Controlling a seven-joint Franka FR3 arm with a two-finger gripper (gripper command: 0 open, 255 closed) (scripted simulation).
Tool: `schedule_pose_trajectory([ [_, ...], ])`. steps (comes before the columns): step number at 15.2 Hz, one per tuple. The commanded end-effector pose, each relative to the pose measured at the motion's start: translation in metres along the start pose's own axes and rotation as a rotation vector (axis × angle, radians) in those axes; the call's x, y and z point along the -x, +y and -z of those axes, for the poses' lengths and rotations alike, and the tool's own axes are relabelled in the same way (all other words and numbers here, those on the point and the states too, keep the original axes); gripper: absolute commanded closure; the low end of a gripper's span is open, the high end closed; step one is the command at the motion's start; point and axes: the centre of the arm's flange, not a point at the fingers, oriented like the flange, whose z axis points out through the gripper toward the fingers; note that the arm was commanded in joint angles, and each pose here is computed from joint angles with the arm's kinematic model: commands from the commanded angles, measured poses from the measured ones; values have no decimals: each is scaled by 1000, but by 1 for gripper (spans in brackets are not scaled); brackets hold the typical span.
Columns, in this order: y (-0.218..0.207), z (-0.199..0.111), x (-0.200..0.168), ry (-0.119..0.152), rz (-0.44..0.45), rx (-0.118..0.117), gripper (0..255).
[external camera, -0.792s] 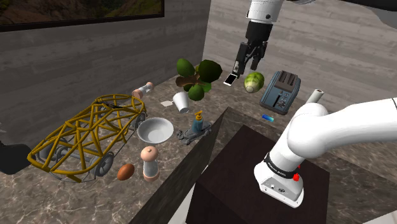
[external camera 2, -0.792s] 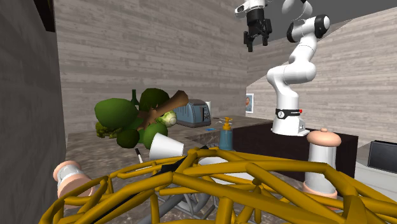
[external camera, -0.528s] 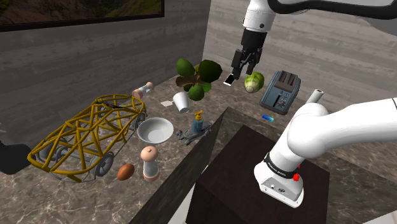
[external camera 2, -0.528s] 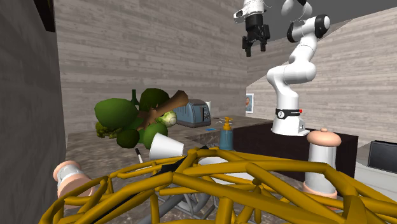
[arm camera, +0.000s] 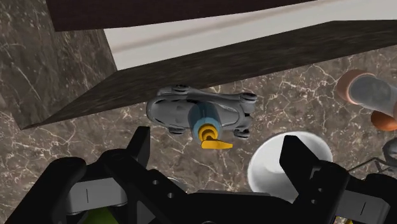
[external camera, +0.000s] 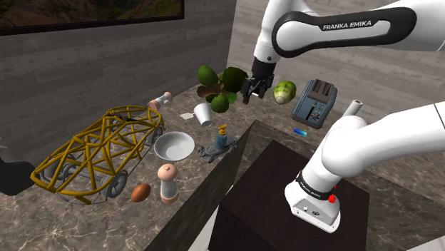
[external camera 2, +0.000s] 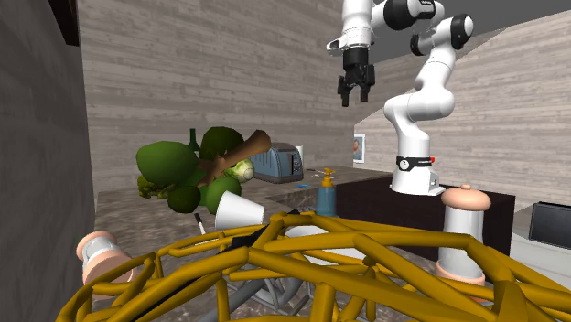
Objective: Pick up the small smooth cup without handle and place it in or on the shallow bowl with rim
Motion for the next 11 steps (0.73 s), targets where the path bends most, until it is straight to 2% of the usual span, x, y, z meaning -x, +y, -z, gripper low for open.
schedule_pose_trajectory([
  [1, 0, -25, -8, 27, -10, 6, 0],
  [11, 0, -134, -67, 141, -59, 35, 0],
])
